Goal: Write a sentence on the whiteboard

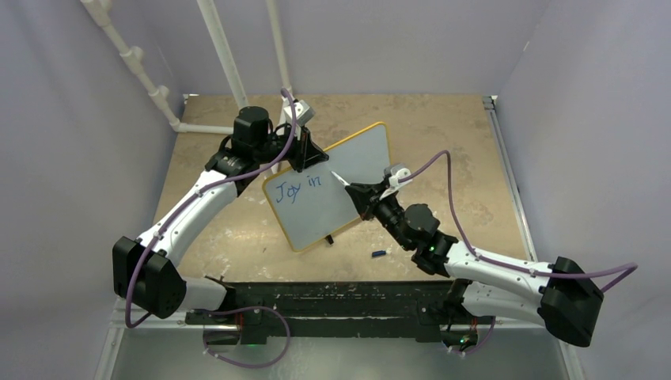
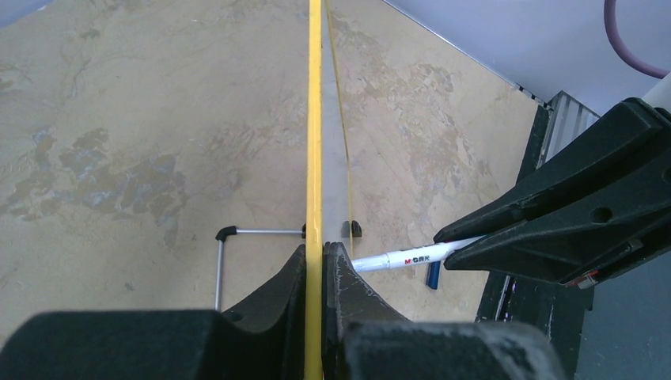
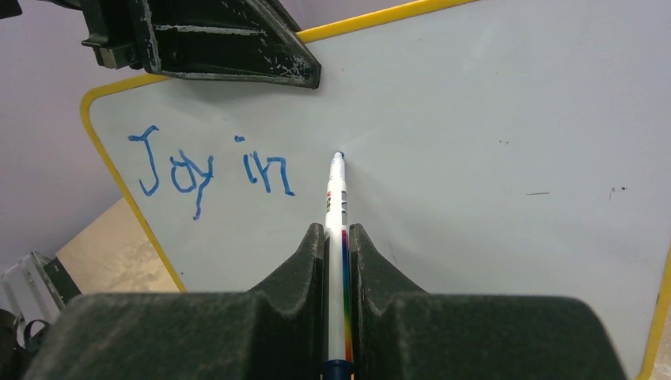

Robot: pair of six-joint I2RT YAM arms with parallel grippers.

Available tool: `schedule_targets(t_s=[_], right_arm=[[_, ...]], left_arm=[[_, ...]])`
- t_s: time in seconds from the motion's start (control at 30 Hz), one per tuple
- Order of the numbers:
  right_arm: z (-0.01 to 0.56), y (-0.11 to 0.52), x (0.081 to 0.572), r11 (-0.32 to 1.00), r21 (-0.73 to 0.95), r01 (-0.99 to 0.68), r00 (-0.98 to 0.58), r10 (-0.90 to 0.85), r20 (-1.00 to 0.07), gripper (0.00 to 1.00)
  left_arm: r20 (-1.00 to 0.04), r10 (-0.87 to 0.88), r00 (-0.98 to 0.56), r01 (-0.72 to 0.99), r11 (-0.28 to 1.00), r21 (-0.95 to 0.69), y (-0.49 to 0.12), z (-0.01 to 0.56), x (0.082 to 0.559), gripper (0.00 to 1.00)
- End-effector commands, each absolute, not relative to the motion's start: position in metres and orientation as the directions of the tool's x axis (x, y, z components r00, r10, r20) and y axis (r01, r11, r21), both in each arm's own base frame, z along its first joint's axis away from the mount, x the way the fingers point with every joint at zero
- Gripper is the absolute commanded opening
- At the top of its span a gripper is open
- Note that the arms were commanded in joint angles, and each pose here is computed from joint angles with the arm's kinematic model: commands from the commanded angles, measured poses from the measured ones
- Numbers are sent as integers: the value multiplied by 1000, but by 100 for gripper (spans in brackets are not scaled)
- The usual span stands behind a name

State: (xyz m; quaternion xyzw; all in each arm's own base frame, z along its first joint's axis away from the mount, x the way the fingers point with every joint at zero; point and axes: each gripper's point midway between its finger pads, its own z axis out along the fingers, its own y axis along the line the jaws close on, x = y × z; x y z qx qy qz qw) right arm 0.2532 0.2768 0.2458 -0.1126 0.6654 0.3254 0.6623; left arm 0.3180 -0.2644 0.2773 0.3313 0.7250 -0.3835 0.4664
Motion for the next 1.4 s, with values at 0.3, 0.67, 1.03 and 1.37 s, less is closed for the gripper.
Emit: schedule_targets(t_s=[0.3,0.67,1.03,1.37], right_arm=[[251,284,251,740,264,-618,-90,267,-959,0],[232,279,251,759,287,-585,-141,253,-957,0],[226,270,249,775,306,-554,-161,261,-952,0],[250,272,253,766,301,-567,-104,296,-949,0]], left_arm=[[-957,129,-260,863,475,-171,-264,286,323,0],[-957,129,-259,863,476,-169,-264,286,323,0],[-957,129,-258,863,476,-168,-264,286,323,0],[-958,130,-256,864,476,-167,-264,286,323,0]])
